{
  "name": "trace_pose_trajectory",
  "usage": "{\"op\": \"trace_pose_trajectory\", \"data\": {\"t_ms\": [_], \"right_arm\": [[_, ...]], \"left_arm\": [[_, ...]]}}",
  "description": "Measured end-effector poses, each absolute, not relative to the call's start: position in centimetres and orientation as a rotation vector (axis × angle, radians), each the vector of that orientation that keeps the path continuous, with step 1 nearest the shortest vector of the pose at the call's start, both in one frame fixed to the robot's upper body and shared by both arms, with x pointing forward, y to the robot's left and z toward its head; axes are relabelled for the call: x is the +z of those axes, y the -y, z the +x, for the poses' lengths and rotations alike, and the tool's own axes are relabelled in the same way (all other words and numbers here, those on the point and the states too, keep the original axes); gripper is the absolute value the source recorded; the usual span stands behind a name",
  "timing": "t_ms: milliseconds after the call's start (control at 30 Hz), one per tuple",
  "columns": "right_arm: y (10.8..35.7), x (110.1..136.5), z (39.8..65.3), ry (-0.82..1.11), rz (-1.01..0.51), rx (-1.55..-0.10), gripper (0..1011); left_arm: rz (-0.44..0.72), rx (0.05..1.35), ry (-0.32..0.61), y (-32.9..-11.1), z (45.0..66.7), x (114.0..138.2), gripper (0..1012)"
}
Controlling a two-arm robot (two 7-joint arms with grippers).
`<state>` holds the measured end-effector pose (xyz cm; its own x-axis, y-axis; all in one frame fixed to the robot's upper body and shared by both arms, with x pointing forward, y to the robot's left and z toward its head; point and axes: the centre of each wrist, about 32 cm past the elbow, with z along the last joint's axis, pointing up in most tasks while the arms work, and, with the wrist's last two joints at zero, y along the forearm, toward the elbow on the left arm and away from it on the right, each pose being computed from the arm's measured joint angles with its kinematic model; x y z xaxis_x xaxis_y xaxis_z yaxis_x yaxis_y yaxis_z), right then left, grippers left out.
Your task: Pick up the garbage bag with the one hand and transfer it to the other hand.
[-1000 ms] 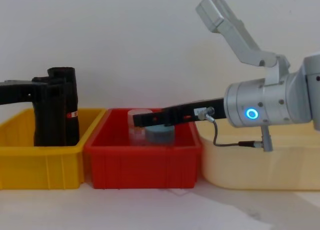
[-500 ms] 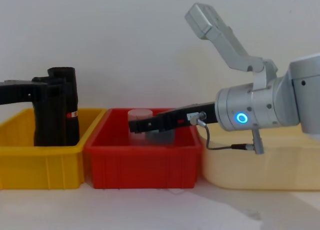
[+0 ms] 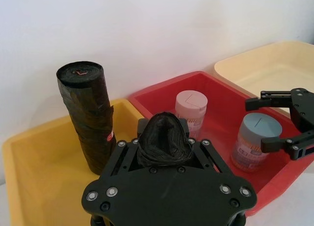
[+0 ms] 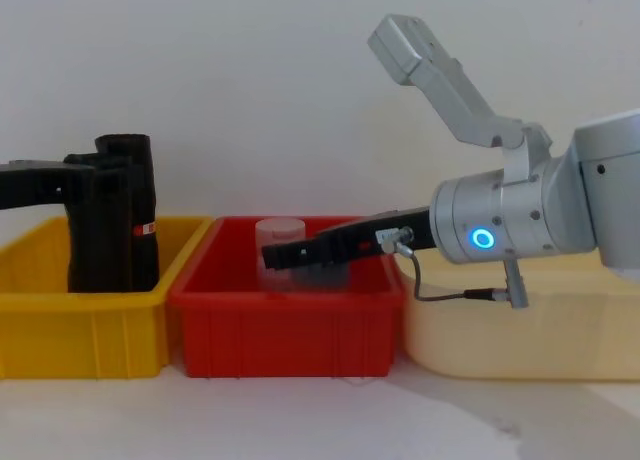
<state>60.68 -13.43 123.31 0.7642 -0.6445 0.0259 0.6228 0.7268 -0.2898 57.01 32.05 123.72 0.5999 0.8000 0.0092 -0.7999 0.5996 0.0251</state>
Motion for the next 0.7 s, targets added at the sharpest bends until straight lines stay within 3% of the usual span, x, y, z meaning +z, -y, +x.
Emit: {"op": "trace_pose_trajectory", "data": {"t_ms": [700], "right_arm": [[13.87,122.83,60.99,-0.078,-0.317,-0.703,1001]], "left_arm": [[0.028,0.927,-0.003,-32.05,57.01,123.72,323]]}}
